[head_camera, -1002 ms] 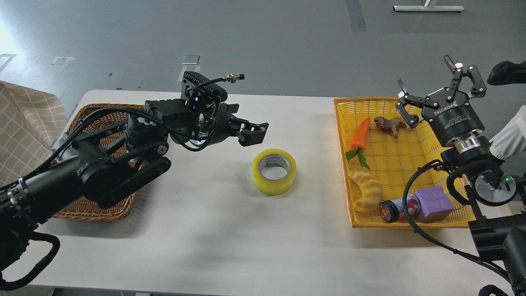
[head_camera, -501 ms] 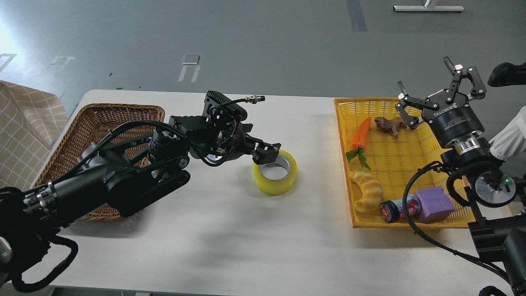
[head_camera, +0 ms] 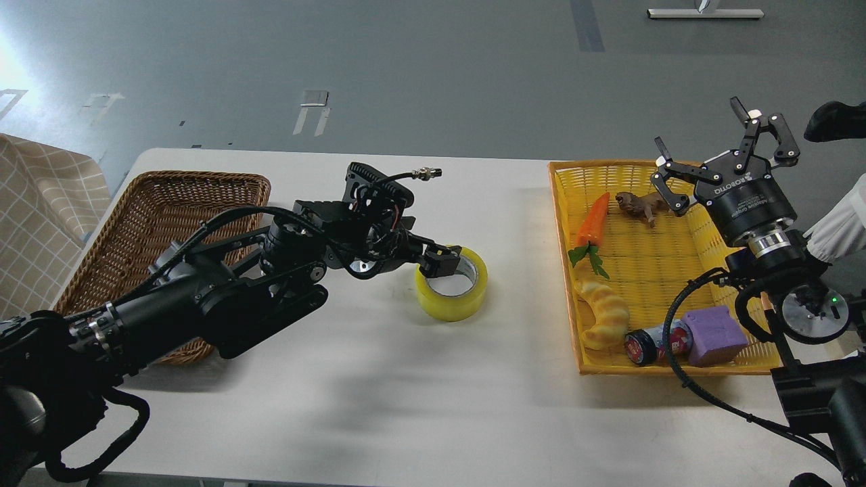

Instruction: Place and transfer tape with both arms

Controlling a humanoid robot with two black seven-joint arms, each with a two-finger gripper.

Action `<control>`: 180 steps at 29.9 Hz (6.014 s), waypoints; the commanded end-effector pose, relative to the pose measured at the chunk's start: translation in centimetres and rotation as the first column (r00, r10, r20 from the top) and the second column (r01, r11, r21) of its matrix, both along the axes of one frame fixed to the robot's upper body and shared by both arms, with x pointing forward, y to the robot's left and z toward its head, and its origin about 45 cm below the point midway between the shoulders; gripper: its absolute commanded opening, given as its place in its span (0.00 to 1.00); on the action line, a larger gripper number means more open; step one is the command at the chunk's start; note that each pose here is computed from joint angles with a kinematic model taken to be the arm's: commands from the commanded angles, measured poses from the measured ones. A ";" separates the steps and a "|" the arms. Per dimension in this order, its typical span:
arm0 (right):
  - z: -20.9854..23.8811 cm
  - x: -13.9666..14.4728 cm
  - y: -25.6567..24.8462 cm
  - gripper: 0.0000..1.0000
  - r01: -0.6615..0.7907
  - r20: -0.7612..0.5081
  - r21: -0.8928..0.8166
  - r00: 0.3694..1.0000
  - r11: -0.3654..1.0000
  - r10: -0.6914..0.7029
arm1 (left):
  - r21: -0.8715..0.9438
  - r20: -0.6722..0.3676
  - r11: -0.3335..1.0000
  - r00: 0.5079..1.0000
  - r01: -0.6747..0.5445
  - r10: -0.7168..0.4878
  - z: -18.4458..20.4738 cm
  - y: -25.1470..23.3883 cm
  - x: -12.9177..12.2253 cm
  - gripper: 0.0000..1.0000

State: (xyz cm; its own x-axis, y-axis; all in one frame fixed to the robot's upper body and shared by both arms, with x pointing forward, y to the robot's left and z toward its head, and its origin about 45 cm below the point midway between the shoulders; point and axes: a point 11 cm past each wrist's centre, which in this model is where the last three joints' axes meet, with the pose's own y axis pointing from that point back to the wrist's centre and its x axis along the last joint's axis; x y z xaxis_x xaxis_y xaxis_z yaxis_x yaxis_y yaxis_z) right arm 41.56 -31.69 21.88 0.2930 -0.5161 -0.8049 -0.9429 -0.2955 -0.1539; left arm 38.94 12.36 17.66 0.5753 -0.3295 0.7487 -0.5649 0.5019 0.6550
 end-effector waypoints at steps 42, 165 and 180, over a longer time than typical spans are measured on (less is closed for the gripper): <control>-0.8 -0.5 -0.2 1.00 0.008 -0.017 0.003 1.000 1.000 -0.008 | 0.097 -0.069 0.995 0.997 -0.031 0.037 -4.1 0.6 -0.3 0.54; -1.4 -0.4 2.3 1.00 -0.025 -0.022 0.047 0.999 0.999 0.026 | 0.224 0.002 0.804 0.825 -0.550 0.564 0.4 37.0 -4.8 0.71; -1.4 -0.4 2.3 1.00 -0.024 -0.022 0.046 0.999 0.999 0.025 | -0.165 0.064 0.785 0.787 -0.598 0.613 11.0 33.5 1.8 0.82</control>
State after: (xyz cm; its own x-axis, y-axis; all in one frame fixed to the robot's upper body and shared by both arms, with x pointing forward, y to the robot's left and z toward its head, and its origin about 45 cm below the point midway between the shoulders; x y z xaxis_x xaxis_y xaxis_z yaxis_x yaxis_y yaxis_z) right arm 41.14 -29.42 20.47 0.2860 -0.4697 -0.8352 -0.9391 -0.3106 -0.1468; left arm 39.01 46.99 25.33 0.6039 0.0580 0.7949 -0.7970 0.0572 0.6013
